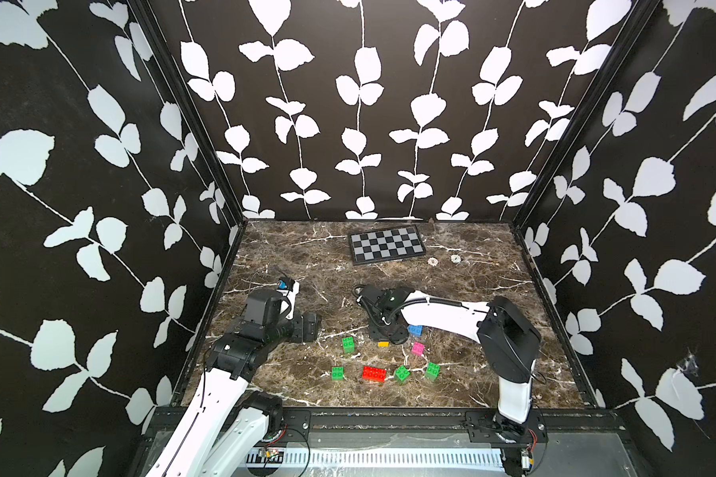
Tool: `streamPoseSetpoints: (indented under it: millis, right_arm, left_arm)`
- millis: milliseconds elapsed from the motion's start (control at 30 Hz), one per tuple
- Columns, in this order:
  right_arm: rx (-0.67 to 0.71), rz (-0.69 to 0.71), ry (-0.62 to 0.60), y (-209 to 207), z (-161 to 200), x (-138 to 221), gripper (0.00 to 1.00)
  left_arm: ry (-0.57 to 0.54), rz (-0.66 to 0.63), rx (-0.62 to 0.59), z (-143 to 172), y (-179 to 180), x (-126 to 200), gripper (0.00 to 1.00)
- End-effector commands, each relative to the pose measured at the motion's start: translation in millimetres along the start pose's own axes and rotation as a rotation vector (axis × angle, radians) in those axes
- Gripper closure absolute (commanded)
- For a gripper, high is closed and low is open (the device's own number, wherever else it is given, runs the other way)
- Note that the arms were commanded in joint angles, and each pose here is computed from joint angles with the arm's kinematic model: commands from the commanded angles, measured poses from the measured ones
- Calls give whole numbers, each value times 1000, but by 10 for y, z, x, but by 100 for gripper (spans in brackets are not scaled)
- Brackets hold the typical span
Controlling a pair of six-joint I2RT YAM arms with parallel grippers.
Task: Assemble the letter r with lego
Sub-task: Pick up the lego brick from the center of the board, then assemble the lego brick with the lego brick.
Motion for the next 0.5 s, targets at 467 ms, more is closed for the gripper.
streamPoseSetpoints:
  millis: [467]
  right_arm:
    - [258, -122, -6, 681, 88, 844, 100]
  left_arm:
    - [76, -63, 118, 132, 30, 370, 1]
Point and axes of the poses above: each gripper's point midway between its finger pads, its own x axis back along the fingers, its own y axis along the line the jaws close on, z = x × y, the point moved 3 cm from there along x, back along the fingers, and after that the axes turned 13 degrees about -x, right-handed, at the moved point
